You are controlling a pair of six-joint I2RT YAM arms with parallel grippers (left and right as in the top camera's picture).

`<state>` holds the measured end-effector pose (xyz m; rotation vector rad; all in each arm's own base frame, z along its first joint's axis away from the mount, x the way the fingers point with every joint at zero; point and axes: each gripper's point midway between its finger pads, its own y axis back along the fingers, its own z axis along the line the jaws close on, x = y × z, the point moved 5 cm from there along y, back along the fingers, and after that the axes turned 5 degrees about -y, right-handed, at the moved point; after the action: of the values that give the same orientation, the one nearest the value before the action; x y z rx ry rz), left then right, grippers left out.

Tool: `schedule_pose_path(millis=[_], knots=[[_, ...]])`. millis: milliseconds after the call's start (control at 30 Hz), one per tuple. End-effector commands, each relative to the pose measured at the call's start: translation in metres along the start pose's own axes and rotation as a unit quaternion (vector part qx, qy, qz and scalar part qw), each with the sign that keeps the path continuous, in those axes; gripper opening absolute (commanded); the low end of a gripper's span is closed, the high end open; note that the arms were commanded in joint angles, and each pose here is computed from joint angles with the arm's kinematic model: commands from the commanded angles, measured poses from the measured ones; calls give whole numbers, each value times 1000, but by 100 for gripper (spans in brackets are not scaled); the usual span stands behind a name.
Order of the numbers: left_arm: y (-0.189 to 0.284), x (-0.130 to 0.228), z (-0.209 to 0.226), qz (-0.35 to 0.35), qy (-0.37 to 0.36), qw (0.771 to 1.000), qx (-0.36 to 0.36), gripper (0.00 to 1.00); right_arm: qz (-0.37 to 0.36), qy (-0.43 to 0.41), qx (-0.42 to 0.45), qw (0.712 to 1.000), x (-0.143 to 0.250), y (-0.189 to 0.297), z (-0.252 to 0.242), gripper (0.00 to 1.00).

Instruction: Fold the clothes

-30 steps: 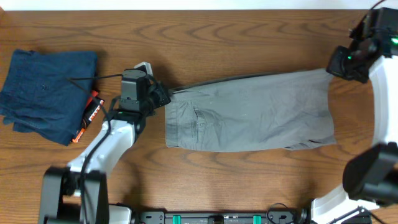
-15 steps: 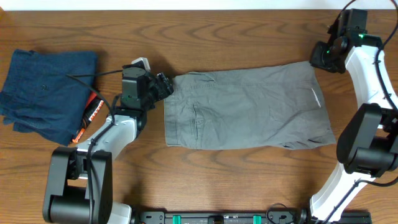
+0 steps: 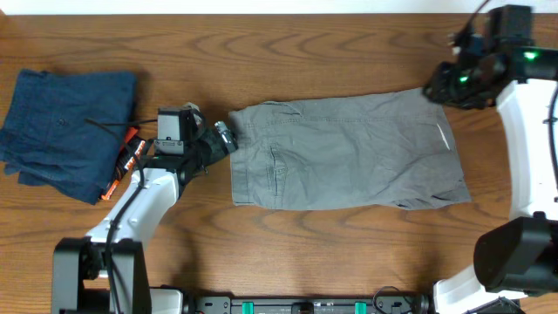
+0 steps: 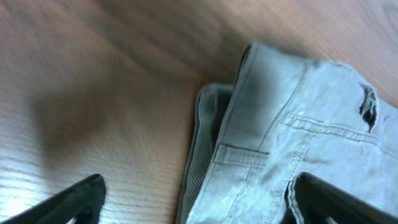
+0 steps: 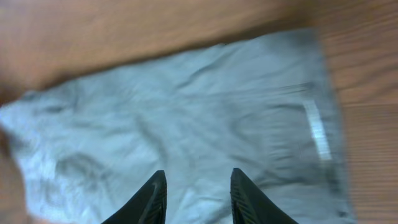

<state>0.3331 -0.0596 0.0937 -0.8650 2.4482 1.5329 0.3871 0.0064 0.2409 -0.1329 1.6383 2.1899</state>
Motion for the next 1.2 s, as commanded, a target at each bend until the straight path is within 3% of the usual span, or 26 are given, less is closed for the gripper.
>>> schedule_pose_path(millis=[0,333,400,567,700,933,1167], knots=[[-12,18,1,48,-2,999,26,99,59,40,-21,997,25,-34,22,32],[-52,49,0,138,-8,984,110,100,114,75,-31,990,92,-108,53,32],[-59,56,-4,156,-8,978,135,95,121,83,-33,989,102,-116,56,31],[-65,70,-11,186,-11,970,157,59,139,100,-33,985,129,-134,61,23],[-63,71,-15,191,-18,966,175,8,158,86,-25,983,150,-147,54,7],[-28,49,-33,180,5,948,262,6,169,77,-19,982,184,-171,31,4],[45,5,-51,98,28,947,304,6,166,82,-43,982,197,-181,33,3]])
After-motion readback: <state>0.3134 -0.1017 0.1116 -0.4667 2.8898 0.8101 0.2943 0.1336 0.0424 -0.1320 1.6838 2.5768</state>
